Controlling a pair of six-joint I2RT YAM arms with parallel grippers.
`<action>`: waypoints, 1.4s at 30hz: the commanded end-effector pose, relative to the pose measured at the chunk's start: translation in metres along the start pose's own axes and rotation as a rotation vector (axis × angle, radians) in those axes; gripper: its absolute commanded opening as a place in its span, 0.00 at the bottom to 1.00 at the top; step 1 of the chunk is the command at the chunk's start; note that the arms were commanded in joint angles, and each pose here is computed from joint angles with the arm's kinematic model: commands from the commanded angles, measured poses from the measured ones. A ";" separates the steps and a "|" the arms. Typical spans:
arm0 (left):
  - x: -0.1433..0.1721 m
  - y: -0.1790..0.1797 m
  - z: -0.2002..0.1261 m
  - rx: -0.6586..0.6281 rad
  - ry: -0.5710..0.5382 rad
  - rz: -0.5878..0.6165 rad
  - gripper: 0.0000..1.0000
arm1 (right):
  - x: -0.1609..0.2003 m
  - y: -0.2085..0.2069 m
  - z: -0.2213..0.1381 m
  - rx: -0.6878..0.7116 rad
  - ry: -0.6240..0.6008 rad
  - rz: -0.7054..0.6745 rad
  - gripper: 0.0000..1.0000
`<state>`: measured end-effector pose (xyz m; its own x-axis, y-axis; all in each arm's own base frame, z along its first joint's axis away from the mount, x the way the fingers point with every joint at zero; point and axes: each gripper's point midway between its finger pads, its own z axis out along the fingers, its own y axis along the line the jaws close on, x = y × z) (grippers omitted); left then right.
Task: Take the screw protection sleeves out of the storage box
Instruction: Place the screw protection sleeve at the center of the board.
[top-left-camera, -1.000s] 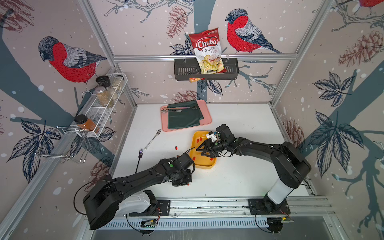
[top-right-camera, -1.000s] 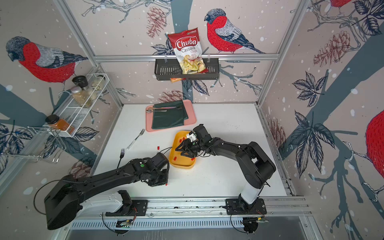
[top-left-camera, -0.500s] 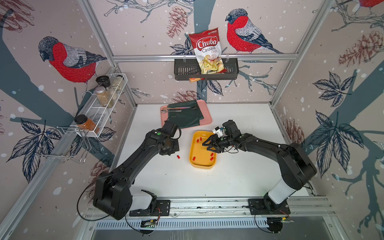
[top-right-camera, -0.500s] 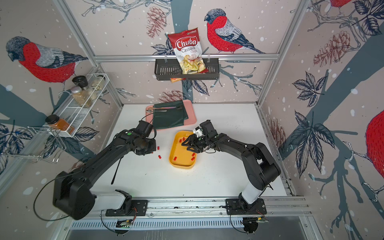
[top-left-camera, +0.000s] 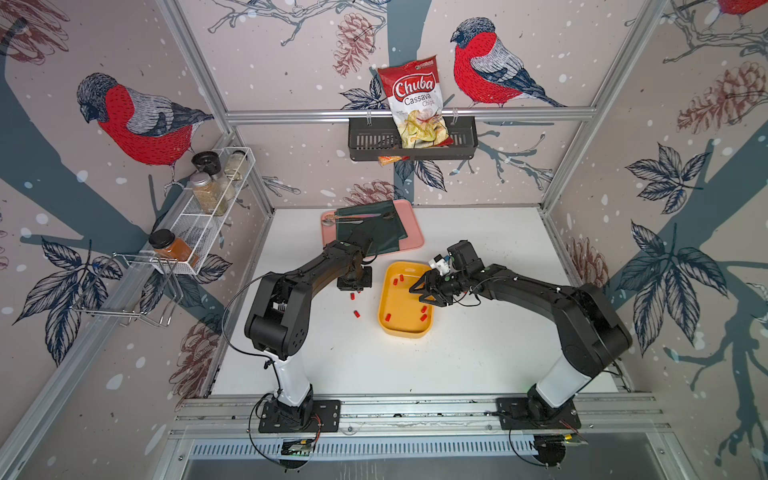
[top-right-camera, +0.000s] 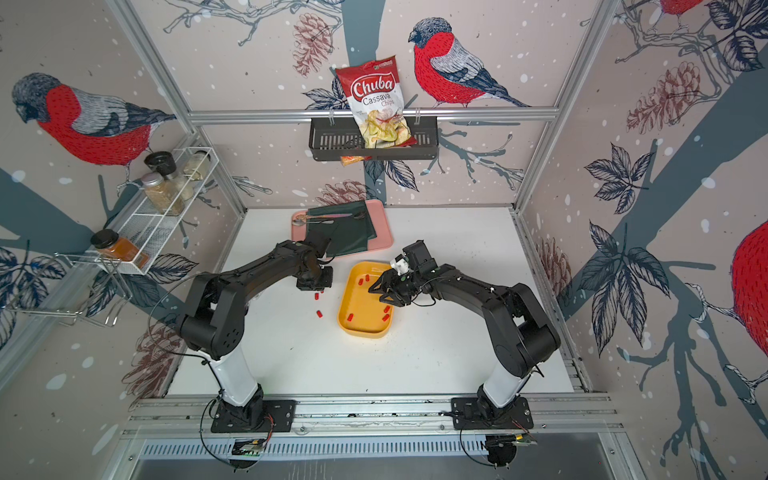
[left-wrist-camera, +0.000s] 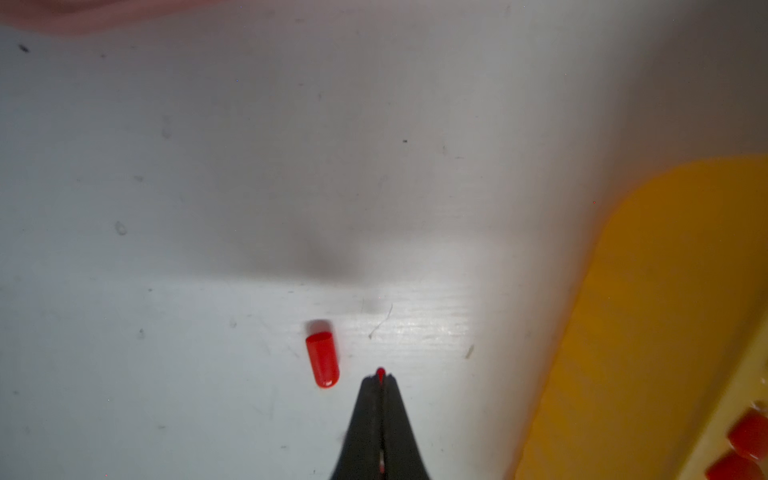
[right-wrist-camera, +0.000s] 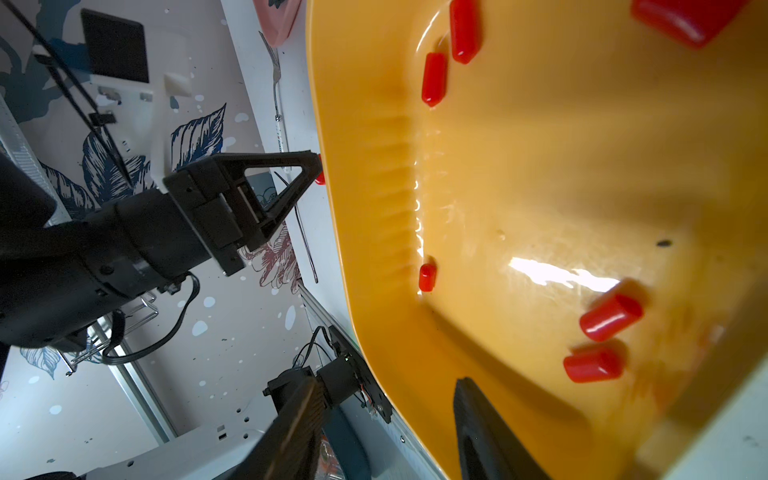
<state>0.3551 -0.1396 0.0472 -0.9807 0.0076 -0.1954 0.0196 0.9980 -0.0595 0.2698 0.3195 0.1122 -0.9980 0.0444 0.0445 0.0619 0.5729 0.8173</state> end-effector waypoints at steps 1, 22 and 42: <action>-0.002 -0.008 0.008 0.024 0.007 0.032 0.03 | -0.001 -0.003 -0.003 0.012 -0.003 -0.014 0.55; 0.004 -0.011 0.013 0.003 0.006 0.030 0.31 | -0.002 -0.009 -0.003 0.020 -0.006 -0.005 0.56; 0.068 -0.008 -0.036 0.096 -0.019 -0.194 0.41 | -0.002 -0.009 -0.003 0.023 0.007 -0.022 0.56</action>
<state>0.2842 -0.1403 0.0688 -0.9738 -0.1180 -0.1944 -0.0893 0.9846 -0.1502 0.2709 0.3105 0.1062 -0.9982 0.0439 0.0415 0.0594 0.5922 0.8036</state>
